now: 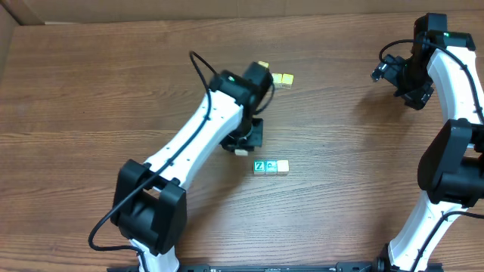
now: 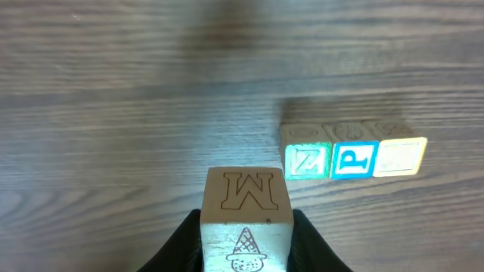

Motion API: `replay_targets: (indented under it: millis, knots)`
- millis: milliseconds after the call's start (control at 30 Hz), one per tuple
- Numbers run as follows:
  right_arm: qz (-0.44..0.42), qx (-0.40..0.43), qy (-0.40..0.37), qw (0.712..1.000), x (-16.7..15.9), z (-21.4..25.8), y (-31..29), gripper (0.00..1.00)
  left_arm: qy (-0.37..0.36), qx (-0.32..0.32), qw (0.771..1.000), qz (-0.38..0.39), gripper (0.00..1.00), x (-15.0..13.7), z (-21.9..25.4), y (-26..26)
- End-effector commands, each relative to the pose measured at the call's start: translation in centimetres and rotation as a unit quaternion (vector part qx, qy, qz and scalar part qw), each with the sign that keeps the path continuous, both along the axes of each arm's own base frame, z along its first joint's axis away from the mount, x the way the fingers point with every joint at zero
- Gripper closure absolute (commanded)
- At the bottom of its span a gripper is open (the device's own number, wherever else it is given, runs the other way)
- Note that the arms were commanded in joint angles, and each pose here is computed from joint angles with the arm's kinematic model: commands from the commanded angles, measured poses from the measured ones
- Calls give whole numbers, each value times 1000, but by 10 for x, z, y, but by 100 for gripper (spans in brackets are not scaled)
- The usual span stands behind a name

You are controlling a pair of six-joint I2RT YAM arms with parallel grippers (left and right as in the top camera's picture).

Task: Flip 5 blocks
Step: 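Carry the M block with the left gripper beside the Z block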

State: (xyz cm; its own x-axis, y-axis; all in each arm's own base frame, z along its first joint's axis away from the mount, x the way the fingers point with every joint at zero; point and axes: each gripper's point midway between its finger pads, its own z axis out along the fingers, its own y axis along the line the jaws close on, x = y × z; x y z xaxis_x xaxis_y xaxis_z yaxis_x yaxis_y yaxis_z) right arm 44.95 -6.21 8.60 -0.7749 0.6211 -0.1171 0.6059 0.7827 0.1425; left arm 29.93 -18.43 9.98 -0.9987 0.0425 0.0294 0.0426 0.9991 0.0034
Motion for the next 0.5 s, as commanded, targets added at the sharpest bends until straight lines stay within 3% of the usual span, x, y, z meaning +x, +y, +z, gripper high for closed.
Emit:
replay_targets:
  millis: [0,467]
  knots:
    - [3,-5,-22,1000,6,16,-2,0,9,22,999,43,78,-13,-19,3]
    - [3,-5,-22,1000,6,16,-2,0,15,25,998,63,74,-24,-59,9]
